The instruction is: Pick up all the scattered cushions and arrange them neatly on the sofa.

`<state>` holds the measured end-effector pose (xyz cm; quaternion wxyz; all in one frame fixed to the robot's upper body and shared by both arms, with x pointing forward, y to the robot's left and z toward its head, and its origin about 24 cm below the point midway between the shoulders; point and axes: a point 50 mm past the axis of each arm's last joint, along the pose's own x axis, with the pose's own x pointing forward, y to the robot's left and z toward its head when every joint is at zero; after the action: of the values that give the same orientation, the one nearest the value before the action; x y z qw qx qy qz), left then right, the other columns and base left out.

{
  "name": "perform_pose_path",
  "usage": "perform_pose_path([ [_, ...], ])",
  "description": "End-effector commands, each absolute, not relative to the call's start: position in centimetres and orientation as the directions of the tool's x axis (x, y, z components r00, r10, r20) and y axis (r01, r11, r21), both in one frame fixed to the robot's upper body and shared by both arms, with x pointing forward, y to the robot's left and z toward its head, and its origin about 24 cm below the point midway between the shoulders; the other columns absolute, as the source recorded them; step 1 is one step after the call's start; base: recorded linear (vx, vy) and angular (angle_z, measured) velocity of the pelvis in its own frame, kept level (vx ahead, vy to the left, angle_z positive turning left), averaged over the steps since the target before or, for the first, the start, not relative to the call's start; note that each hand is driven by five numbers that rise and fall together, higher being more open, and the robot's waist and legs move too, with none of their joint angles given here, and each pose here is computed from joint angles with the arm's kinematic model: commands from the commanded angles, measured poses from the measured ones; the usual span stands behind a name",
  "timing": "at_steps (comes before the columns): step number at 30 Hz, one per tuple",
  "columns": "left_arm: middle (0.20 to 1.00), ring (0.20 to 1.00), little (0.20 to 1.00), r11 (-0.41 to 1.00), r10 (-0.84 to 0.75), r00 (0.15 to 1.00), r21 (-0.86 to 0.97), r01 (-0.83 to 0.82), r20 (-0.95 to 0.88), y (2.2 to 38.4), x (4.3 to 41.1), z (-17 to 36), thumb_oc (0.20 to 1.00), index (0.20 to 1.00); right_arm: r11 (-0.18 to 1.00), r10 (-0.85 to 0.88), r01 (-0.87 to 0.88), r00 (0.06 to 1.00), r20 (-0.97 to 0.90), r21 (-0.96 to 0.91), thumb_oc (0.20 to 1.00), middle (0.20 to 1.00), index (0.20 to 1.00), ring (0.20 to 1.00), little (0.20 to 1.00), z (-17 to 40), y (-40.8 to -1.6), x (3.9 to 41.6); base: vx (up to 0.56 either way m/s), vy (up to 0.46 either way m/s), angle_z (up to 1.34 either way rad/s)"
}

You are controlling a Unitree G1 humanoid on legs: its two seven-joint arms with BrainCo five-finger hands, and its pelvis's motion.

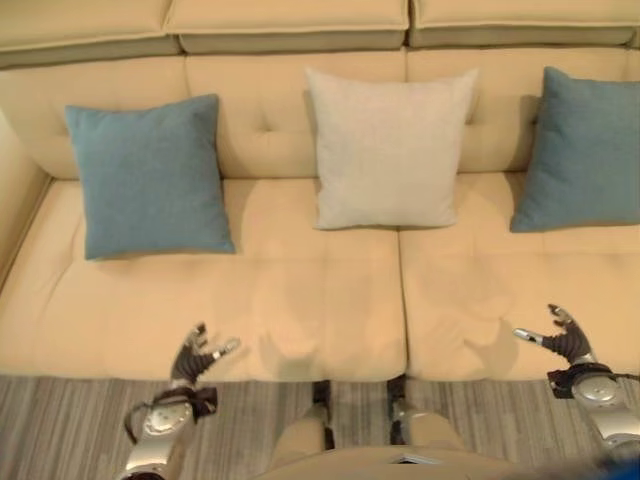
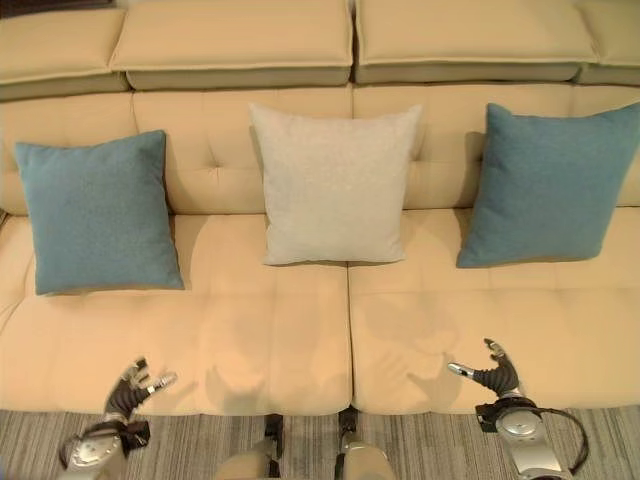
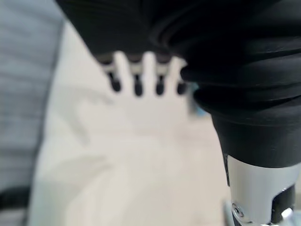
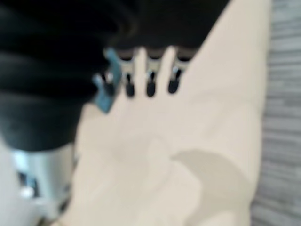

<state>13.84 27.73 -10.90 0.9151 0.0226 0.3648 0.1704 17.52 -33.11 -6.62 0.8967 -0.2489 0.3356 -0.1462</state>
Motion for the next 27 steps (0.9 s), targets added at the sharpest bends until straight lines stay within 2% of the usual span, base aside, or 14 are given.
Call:
perform_pose_path([
  [1,1.0,1.0,1.0,0.935,0.352,0.705,0.27,-0.231,-0.616,29.4,17.2,-9.4,1.0,1.0,0.825,-0.39,0.067,0.785,-0.481,-0.561,1.0,1.0,1.0,1.0,1.0,-5.3,-32.5,20.9,-0.01,0.011,-0.06],
  [2,1.0,1.0,1.0,0.935,0.352,0.705,0.27,-0.232,-0.616,29.4,17.2,-9.4,1.0,1.0,0.825,-0.39,0.067,0.785,-0.481,-0.561,1.0,1.0,1.0,1.0,1.0,-5.3,-32.5,20.9,-0.01,0.034,-0.1],
  [3,1.0,1.0,1.0,0.923,0.384,0.583,0.301,-0.238,-0.716,29.5,14.2,-11.7,1.0,1.0,0.839,-0.397,0.033,0.719,-0.57,-0.543,1.0,1.0,1.0,1.0,1.0,-7.5,-32.0,19.1,-0.01,0.042,-0.12],
  [8,1.0,1.0,1.0,0.928,0.372,0.364,0.35,-0.125,-0.854,28.6,8.8,-14.5,1.0,1.0,0.883,-0.4,0.009,0.535,-0.744,-0.469,1.0,1.0,1.0,1.0,1.0,-11.5,-31.1,14.4,0.0,0.056,-0.21],
  [12,1.0,1.0,1.0,0.931,0.364,0.289,0.351,-0.096,-0.886,28.2,7.0,-15.2,1.0,1.0,0.896,-0.395,-0.02,0.414,-0.82,-0.443,1.0,1.0,1.0,1.0,1.0,-13.1,-30.4,11.6,0.0,0.073,-0.16],
  [15,1.0,1.0,1.0,0.934,0.357,0.277,0.344,-0.095,-0.892,27.9,6.8,-15.3,1.0,1.0,0.904,-0.392,-0.015,0.367,-0.844,-0.427,1.0,1.0,1.0,1.0,1.0,-13.6,-30.2,10.5,-0.03,0.096,-0.13],
  [16,1.0,1.0,1.0,0.939,0.343,0.287,0.335,-0.08,-0.894,27.5,7.1,-15.4,1.0,1.0,0.914,-0.381,-0.009,0.316,-0.869,-0.404,1.0,1.0,1.0,1.0,1.0,-14.2,-29.6,9.3,-0.07,0.154,-0.18],
  [18,1.0,1.0,1.0,0.941,0.338,0.298,0.33,-0.08,-0.893,27.4,7.5,-15.4,1.0,1.0,0.916,-0.378,-0.014,0.304,-0.874,-0.401,1.0,1.0,1.0,1.0,1.0,-14.4,-29.5,9.1,-0.09,0.135,-0.22],
  [22,1.0,1.0,1.0,0.935,0.353,0.382,0.338,-0.108,-0.854,27.9,10.4,-14.5,1.0,1.0,0.923,-0.338,-0.069,0.332,-0.881,-0.38,1.0,1.0,1.0,1.0,1.0,-14.7,-27.7,10.3,-0.34,0.121,-0.38],
  [27,1.0,1.0,1.0,0.932,0.361,0.373,0.343,-0.116,-0.854,28.2,10.4,-14.4,1.0,1.0,0.925,-0.33,-0.071,0.335,-0.882,-0.373,1.0,1.0,1.0,1.0,1.0,-14.8,-27.4,10.5,-0.16,-0.05,-0.13],
])
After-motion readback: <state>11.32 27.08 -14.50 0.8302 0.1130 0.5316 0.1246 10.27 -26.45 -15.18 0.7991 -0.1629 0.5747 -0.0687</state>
